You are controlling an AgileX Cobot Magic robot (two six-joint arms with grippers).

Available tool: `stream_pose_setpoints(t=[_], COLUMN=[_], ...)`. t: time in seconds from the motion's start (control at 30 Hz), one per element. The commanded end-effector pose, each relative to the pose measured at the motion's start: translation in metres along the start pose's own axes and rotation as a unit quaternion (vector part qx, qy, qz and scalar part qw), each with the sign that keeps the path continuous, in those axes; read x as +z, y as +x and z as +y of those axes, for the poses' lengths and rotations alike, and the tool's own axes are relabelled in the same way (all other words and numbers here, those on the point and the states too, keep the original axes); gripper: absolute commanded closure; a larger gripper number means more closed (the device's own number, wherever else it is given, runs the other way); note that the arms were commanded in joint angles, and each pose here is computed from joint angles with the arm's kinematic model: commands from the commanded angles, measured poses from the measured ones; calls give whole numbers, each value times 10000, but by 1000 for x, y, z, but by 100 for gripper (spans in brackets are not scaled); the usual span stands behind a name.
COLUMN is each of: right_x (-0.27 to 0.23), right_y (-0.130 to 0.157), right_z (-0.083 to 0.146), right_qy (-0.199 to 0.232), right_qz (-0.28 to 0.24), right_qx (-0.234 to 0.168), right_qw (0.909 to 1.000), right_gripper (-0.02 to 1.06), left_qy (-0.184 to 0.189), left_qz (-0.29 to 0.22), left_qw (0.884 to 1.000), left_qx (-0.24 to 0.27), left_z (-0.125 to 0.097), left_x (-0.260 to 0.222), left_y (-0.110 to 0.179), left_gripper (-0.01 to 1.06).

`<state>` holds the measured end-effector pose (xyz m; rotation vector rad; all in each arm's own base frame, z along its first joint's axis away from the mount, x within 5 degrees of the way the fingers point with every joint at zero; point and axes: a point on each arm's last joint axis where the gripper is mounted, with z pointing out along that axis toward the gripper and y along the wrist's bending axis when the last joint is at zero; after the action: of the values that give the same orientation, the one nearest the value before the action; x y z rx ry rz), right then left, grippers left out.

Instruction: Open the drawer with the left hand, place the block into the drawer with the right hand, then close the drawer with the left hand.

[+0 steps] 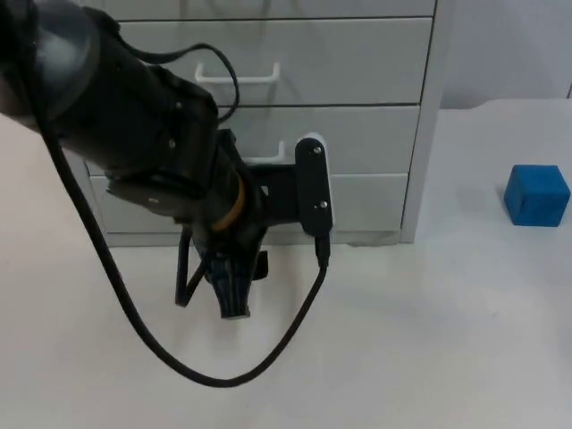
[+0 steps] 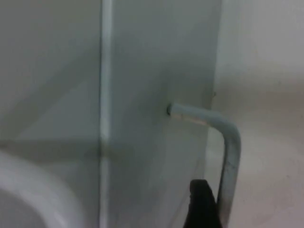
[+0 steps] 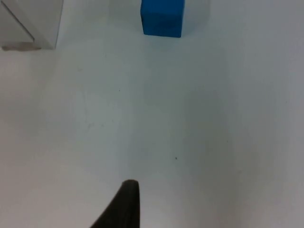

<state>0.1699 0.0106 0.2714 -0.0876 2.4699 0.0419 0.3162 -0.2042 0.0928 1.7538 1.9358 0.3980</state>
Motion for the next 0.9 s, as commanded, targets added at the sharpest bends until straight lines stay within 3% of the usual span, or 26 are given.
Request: stream_pose_setpoints(t=[0.0, 0.17, 0.3, 0.5, 0.67, 0.87], right_x=[-1, -1, -1, -1, -1, -1], right_y=[-2, -2, -2, -2, -2, -2], right_z=[0, 0, 0, 0, 0, 0], right_qy=[6, 6, 6, 6, 6, 6], right_qz=[-68, -68, -68, -68, -68, -68], right_qx=[-49, -49, -49, -49, -49, -49], right_qw=[10000, 10000, 10000, 10000, 10000, 10000], right_gripper=[1, 1, 1, 1, 1, 1], left_qy=[41, 83, 170, 175, 486, 800], left_qz=[20, 87, 241, 522, 673, 760], left_qw=[9999, 9996, 9976, 9973, 9964, 9938], left_qx=[-113, -259, -625, -492, 174, 91], left_z=[-1, -2, -5, -14, -54, -82], left_x=[7, 9, 8, 5, -10, -27], left_y=[-1, 1, 2, -1, -2, 5], left_gripper=[50, 59, 105, 105, 105, 105])
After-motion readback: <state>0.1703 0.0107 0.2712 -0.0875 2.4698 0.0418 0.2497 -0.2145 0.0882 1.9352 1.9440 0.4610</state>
